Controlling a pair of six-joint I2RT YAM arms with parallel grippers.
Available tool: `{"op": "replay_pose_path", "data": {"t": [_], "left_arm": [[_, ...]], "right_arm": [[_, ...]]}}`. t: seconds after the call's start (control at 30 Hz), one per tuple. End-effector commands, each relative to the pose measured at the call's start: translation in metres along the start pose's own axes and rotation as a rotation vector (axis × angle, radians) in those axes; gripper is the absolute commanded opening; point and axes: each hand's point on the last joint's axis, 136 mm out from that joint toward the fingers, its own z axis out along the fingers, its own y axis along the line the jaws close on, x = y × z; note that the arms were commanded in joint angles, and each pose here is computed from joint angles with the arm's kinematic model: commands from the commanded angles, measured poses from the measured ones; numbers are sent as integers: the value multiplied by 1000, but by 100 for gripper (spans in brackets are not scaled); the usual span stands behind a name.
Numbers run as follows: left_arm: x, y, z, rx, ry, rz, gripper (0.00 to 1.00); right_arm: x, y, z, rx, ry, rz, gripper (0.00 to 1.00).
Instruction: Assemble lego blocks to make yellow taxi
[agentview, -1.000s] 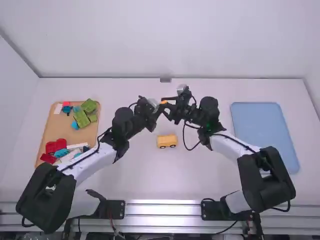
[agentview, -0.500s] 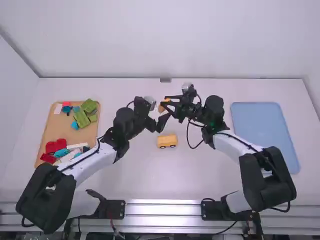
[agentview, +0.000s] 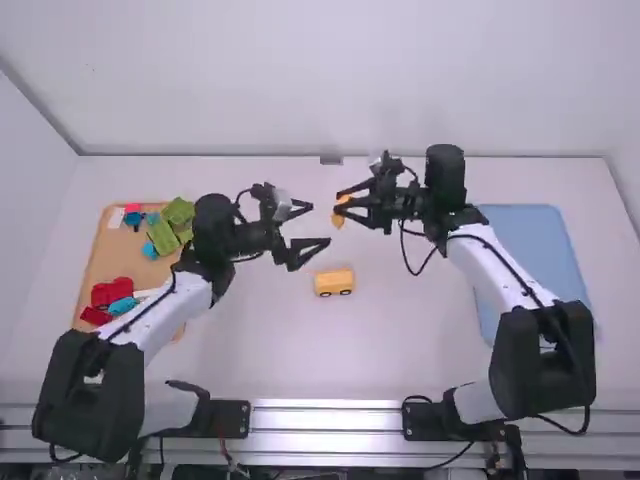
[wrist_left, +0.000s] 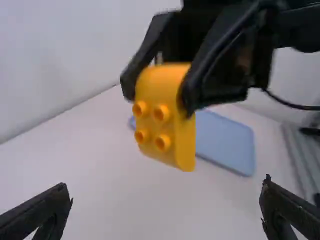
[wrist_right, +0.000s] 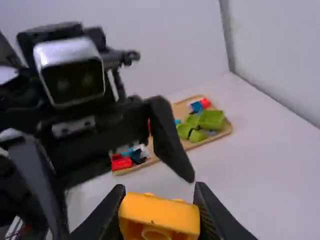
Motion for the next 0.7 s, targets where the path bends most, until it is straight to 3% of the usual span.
{"op": "replay_pose_path", "data": {"t": [0.0, 0.2, 0.37, 0.47, 0.57, 0.67], "left_arm": [[-9, -31, -6, 218, -5, 45, 99], [3, -41, -5, 316, 8, 54, 99], [9, -31, -1, 275, 21, 2, 99], [11, -29, 1, 268, 23, 0, 93], [11, -27, 1, 266, 21, 2, 77], [11, -28, 1, 269, 19, 9, 75]], "right_arm": [[-11, 16, 3, -76, -6, -234, 9], [0, 33, 19, -128, 30, -288, 6], [-2, 41, 23, -165, 21, -295, 5], [-2, 44, 25, -179, 16, -298, 5], [-1, 45, 27, -176, 22, -299, 6], [-1, 45, 26, -178, 21, -296, 5]]}}
